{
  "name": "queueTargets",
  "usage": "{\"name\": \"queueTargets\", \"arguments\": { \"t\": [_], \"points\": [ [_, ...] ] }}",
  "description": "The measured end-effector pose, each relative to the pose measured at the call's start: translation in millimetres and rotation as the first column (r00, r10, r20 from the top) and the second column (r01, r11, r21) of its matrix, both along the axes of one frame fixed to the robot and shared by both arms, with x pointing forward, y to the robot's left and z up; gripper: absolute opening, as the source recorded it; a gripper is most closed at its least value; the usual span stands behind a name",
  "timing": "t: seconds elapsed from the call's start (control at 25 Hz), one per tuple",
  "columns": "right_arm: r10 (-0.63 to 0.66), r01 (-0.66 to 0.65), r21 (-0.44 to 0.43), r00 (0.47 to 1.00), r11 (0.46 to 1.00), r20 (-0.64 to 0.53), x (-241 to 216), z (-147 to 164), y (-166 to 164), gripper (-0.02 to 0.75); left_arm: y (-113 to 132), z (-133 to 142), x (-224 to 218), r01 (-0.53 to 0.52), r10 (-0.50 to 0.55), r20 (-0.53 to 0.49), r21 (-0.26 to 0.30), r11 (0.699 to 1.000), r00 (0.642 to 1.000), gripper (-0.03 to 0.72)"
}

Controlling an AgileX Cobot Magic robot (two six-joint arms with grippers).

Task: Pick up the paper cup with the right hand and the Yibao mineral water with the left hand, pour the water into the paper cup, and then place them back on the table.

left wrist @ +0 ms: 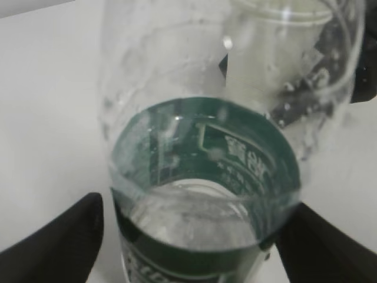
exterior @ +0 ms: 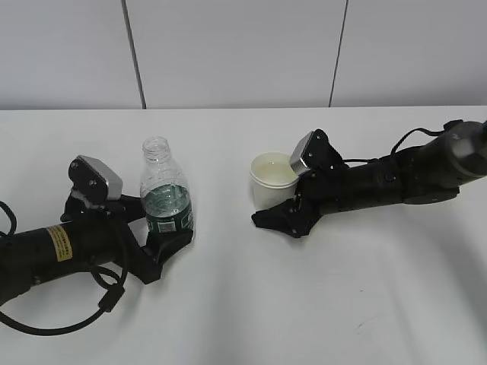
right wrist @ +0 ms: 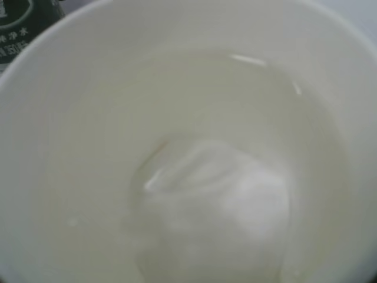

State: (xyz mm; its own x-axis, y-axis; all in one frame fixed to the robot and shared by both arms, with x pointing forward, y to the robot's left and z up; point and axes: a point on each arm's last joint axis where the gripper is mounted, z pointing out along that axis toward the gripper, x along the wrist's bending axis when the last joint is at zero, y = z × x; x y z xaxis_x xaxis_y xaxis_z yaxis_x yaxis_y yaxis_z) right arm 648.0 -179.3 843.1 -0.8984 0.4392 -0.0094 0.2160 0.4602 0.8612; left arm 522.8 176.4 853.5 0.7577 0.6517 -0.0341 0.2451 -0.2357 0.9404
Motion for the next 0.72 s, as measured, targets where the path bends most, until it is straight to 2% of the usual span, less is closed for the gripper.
{"name": "queueTargets", "arguments": {
  "t": [0.28, 0.72],
  "points": [
    [-0.051, 0.049, -0.034, 0.997, 0.998, -0.059, 2.5, 5.6, -19.6, 0.662, 4.5, -3.4, -8.3, -0.021, 0.021, -0.03, -0.001, 1.0, 0.999, 0.559],
    [-0.077, 0.071, -0.056, 0.99, 0.996, -0.118, 2.3, 9.6, -45.5, 0.661, 30.8, 7.6, -15.6, -0.104, 0.104, -0.032, 0.005, 0.995, 0.994, 0.56]
  ]
}}
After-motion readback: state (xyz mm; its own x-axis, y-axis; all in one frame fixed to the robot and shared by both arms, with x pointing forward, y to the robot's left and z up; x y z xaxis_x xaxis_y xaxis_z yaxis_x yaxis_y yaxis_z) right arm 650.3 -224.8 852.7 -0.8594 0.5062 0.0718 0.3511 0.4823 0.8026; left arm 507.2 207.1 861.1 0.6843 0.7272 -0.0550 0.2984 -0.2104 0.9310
